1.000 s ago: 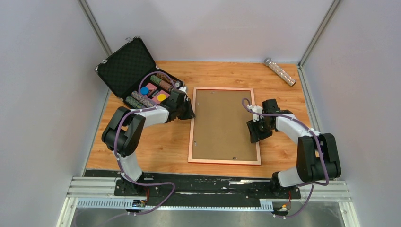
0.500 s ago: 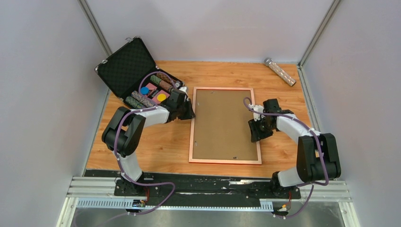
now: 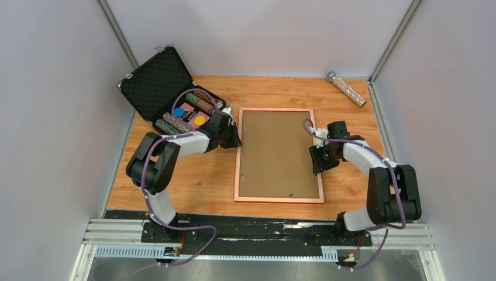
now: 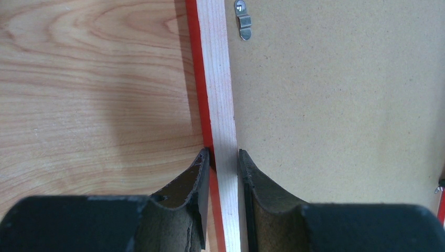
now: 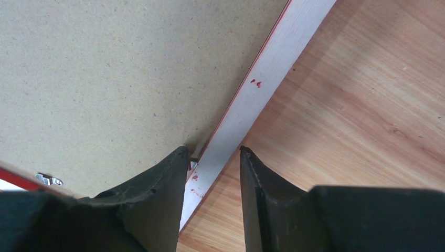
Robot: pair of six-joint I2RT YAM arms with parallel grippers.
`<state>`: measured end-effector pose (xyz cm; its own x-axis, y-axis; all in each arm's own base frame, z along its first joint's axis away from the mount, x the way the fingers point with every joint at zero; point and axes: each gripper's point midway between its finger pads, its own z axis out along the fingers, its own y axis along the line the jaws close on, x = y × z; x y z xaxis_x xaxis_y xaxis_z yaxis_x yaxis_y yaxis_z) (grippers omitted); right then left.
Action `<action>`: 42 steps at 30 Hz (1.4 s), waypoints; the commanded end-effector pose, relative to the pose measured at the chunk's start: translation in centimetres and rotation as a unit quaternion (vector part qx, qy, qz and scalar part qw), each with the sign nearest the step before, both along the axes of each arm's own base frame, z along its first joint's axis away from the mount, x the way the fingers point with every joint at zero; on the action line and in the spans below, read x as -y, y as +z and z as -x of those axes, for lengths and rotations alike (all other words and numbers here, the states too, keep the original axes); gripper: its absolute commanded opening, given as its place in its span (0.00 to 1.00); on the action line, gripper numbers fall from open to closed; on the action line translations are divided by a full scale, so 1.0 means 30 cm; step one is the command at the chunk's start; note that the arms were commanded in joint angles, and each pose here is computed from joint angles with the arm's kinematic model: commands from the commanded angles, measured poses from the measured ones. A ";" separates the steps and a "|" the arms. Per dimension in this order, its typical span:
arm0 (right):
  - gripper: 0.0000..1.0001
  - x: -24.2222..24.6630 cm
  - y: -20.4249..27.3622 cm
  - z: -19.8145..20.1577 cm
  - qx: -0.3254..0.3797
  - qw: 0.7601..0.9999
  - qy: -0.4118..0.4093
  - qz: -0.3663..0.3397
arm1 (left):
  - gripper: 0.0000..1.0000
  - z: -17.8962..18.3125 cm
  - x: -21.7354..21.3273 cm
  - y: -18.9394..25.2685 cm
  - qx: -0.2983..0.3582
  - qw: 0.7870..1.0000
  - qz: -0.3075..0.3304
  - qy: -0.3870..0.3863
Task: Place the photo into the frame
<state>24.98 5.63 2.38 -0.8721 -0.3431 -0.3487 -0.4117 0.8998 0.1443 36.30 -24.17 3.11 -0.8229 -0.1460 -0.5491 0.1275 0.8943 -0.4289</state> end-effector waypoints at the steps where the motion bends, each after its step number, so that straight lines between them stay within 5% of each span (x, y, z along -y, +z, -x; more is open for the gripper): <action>1: 0.40 0.026 0.017 -0.033 0.024 1.000 0.006 0.019 | 0.08 -0.025 0.008 0.040 0.021 1.000 0.009 0.003; 17: 0.46 0.027 0.047 -0.009 0.033 0.999 0.030 0.017 | 0.08 -0.024 0.008 0.037 0.019 1.000 0.009 0.005; 33: 0.61 -0.090 0.297 -0.085 0.129 0.987 0.060 -0.078 | 0.08 -0.021 0.012 0.052 0.019 1.000 0.014 0.005; 42: 0.70 -0.147 0.430 -0.277 0.199 0.973 0.073 -0.088 | 0.01 -0.017 0.026 0.062 0.020 1.000 0.022 -0.006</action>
